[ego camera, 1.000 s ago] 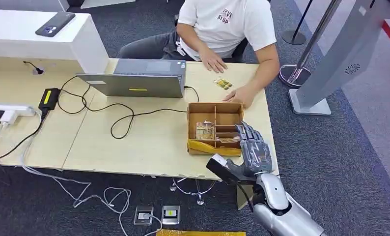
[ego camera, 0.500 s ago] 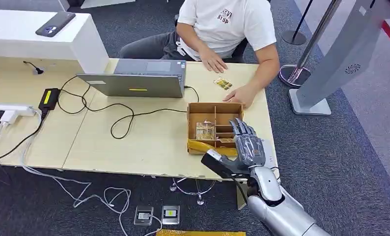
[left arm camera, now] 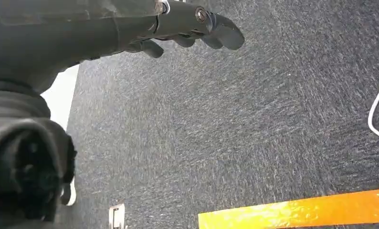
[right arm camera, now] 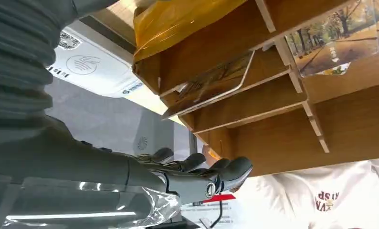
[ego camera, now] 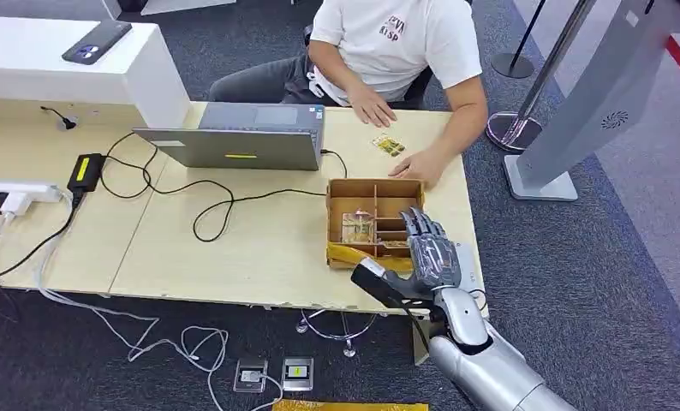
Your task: Pass the card to the sensor for recognition and then transmit it.
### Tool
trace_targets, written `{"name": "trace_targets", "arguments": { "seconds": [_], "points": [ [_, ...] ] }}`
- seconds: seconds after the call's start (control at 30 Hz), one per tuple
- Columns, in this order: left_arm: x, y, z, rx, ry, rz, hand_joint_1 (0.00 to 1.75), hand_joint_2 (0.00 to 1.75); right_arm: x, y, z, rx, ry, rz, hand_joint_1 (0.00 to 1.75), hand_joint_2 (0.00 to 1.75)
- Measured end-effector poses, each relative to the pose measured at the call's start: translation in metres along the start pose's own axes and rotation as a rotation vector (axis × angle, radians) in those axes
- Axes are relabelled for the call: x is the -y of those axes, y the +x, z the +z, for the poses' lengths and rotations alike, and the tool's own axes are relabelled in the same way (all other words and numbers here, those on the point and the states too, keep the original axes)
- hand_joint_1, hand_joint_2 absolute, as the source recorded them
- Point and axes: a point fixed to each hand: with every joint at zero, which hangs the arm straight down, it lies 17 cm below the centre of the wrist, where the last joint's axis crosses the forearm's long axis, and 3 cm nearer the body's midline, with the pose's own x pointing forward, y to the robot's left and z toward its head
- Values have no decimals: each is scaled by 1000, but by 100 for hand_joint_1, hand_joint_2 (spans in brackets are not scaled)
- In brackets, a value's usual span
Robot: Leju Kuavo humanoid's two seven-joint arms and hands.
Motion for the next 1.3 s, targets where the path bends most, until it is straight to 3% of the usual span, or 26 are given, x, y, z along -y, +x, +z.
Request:
{"name": "trace_targets", "arguments": {
  "seconds": [0.63,0.67,1.3],
  "points": [
    [4,3,3,3,-7,2,0,0,-8,-11,1,-42,20,-7,0,175],
    [4,3,3,3,-7,2,0,0,-8,-11,1,-42,20,-7,175,175],
    [5,3,3,7,-9,-2,0,0,3,-8,-6,-33,-7,0,175,175]
  ]
}}
